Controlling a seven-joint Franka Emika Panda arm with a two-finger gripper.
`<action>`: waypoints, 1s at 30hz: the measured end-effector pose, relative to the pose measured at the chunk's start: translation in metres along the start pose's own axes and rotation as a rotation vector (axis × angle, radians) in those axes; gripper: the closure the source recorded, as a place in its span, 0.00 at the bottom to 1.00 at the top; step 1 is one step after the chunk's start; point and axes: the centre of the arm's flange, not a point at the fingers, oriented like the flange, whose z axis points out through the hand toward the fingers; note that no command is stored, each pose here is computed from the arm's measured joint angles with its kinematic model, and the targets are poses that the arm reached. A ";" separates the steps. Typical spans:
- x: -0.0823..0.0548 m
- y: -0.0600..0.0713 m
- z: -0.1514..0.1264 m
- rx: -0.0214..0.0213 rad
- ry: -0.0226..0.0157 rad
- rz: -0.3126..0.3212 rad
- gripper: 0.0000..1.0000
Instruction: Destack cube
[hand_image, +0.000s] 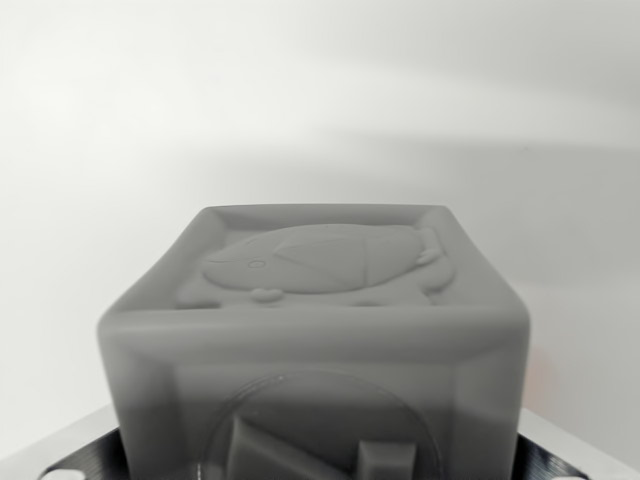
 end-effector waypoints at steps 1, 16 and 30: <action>0.000 -0.002 0.001 -0.0001 0.0000 0.010 1.00; 0.006 -0.029 0.010 0.0015 0.0037 0.149 1.00; 0.011 -0.052 0.019 0.0028 0.0046 0.275 1.00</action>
